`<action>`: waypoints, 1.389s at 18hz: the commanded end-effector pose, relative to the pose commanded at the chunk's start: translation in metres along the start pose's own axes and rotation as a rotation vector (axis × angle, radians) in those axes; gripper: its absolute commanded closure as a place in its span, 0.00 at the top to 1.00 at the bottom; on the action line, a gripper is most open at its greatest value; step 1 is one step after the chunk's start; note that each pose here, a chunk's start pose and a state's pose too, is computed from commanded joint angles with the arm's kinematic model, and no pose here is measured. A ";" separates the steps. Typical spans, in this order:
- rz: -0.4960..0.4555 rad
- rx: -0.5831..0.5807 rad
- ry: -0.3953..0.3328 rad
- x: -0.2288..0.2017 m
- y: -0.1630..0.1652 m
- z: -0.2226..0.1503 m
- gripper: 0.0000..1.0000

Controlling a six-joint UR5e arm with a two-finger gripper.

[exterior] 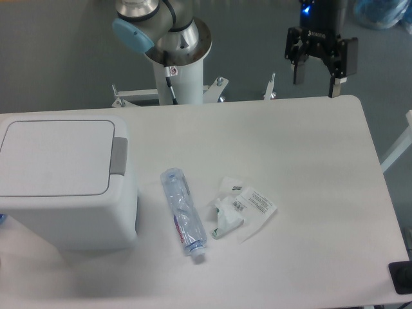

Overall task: Open the trash can
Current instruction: 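Move the open gripper toward the white trash can's grey lid tab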

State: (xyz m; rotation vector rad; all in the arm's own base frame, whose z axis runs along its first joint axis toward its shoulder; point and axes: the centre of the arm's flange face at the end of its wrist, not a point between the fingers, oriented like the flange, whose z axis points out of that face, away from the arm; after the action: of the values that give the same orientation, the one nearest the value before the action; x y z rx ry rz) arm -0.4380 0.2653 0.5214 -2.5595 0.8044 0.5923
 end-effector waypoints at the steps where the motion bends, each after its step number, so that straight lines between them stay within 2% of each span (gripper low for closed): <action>1: 0.000 -0.001 0.000 0.000 0.000 0.000 1.00; 4: -0.001 -0.002 -0.003 0.000 -0.002 -0.002 1.00; 7: -0.084 0.003 -0.007 0.000 -0.004 -0.004 1.00; 13: -0.309 0.045 0.011 -0.001 -0.056 0.001 1.00; 21: -0.456 0.100 0.043 0.004 -0.123 0.002 1.00; 25: -0.630 0.142 0.028 0.011 -0.162 0.004 1.00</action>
State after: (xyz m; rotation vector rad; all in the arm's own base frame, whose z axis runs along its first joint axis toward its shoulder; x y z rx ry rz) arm -0.3325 0.3851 0.5502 -2.4933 0.0187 0.2839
